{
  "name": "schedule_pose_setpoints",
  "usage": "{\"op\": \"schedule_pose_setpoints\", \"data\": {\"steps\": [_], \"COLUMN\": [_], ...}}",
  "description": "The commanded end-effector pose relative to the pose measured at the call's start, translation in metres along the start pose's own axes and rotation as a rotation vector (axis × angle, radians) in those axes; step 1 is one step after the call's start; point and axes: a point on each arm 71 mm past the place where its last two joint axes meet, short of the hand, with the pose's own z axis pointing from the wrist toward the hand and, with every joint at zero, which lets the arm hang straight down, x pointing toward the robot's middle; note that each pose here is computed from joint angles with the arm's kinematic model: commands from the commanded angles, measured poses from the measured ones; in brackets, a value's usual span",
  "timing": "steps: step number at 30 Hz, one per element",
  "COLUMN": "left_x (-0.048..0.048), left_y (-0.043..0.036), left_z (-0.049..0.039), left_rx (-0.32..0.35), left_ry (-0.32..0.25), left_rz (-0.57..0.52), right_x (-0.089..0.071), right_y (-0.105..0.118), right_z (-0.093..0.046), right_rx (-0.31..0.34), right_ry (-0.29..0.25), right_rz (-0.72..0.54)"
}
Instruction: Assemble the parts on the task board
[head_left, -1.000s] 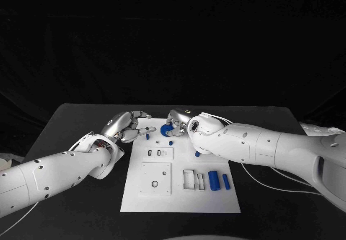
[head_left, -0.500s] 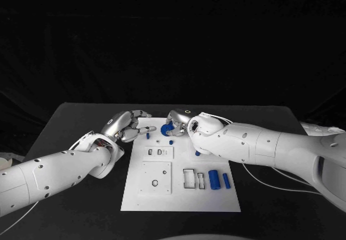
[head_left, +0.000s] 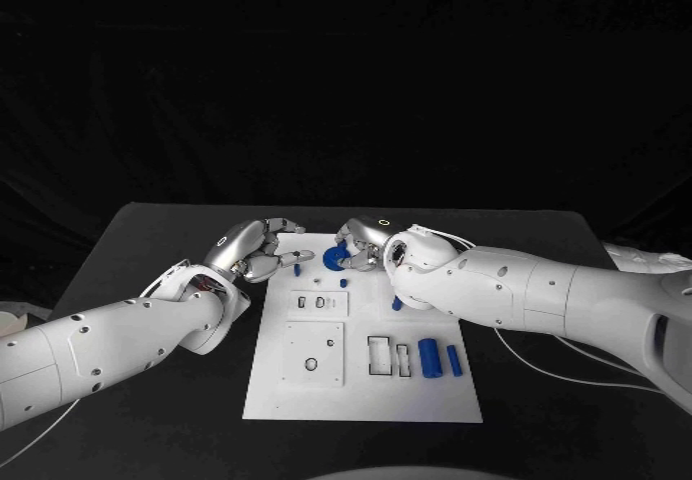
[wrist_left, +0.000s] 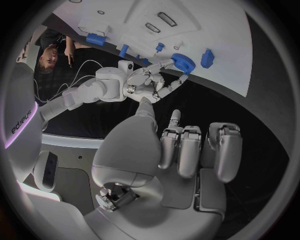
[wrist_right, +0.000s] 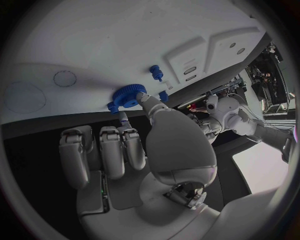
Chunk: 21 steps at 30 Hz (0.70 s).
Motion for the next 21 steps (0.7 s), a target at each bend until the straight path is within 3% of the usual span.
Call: {"op": "schedule_pose_setpoints", "data": {"steps": [1, 7, 18, 21], "left_x": [0.0003, 0.0003, 0.0005, 0.0007], "left_y": [-0.0024, -0.0019, -0.0018, -0.002], "left_z": [0.0007, 0.001, 0.0012, 0.0014], "left_rx": [0.014, 0.014, 0.015, 0.016], "left_ry": [0.0, 0.0, 0.001, 0.001], "left_rz": [0.001, 0.002, 0.002, 0.002], "right_x": [-0.006, -0.0076, -0.002, -0.0037], "right_y": [0.0025, 0.0023, 0.0042, 0.0038], "right_z": [-0.004, -0.008, -0.0106, -0.0121], "right_rx": [-0.048, -0.072, -0.075, -0.074], "right_ry": [-0.086, -0.104, -0.055, -0.08], "right_rz": [0.049, 0.075, 0.087, 0.103]}}
